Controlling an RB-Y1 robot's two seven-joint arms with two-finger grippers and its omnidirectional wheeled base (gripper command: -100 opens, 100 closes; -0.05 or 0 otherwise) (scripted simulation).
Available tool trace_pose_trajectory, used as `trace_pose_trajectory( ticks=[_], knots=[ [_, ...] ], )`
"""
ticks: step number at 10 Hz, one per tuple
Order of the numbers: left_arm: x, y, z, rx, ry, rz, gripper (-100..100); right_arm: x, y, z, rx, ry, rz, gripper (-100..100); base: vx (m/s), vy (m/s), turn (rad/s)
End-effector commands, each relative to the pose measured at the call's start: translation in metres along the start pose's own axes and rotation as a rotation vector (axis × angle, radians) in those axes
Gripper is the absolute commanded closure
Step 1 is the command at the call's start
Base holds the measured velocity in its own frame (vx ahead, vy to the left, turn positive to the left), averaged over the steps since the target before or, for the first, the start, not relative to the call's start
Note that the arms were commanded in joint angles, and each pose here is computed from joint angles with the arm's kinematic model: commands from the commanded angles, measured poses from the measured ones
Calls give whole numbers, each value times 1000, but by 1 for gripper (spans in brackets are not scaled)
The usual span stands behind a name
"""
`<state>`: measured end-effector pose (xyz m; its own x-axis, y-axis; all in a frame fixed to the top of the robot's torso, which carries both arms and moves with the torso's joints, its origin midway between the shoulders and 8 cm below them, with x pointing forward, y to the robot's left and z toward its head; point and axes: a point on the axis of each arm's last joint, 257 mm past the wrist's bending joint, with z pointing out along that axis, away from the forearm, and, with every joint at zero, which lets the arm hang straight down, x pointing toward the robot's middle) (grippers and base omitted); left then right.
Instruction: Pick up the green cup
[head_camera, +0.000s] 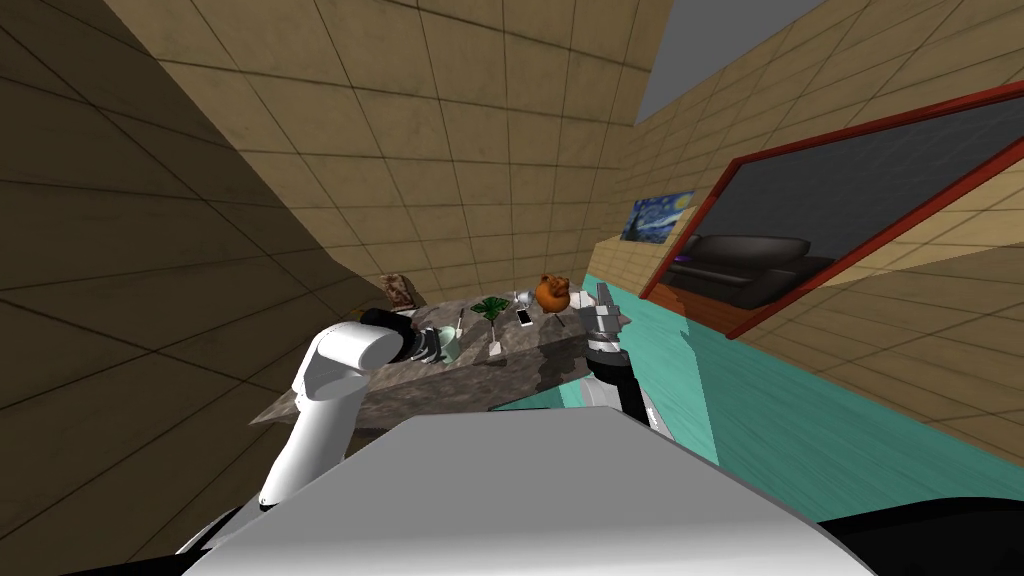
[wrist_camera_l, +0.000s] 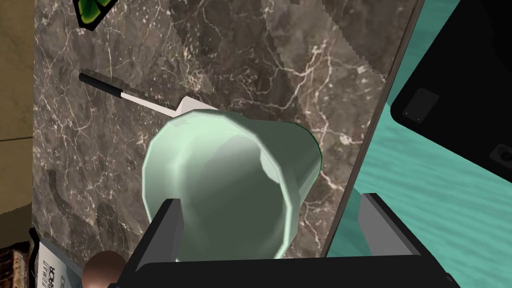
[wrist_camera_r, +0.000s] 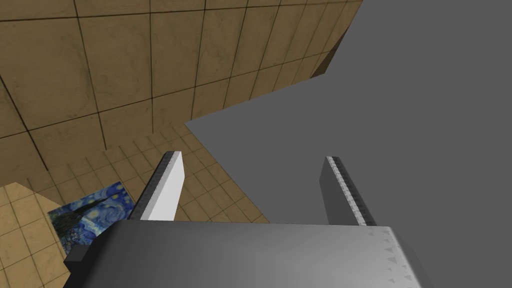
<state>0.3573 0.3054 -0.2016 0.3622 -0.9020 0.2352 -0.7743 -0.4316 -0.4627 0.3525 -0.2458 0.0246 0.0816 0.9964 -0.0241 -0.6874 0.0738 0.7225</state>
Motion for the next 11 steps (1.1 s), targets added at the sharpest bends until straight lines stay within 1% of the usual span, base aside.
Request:
trace_pose_trajectory(
  ticks=[1,3,4,5,6,7,8,10,11],
  knots=[
    [-4,5,-1,-24,-18,1,-100,0,0,0,0,0,0,0,31,-7,-5],
    [-12,16,-1,-66,-46,0,-100,0,0,0,0,0,0,0,22,-3,-7],
    [-10,12,-1,-53,-36,1,-100,0,0,0,0,0,0,0,9,0,-1],
    [-11,13,-1,-57,-39,1,0,0,0,0,0,0,0,0,0,0,0],
    [-25,-5,-1,-41,-36,27,-100,0,0,0,0,0,0,0,2,-130,-102],
    [-29,-6,2,-49,-45,42,-100,0,0,0,0,0,0,0,-2,-151,-26],
    [-36,-3,8,-72,-55,51,-100,0,0,0,0,0,0,0,-11,-80,14],
    [-45,1,17,-108,-72,28,-100,0,0,0,0,0,0,0,-3,-9,0],
    [-57,-19,12,-78,-59,56,-100,0,0,0,0,0,0,0,-17,-111,-96]
  ],
)
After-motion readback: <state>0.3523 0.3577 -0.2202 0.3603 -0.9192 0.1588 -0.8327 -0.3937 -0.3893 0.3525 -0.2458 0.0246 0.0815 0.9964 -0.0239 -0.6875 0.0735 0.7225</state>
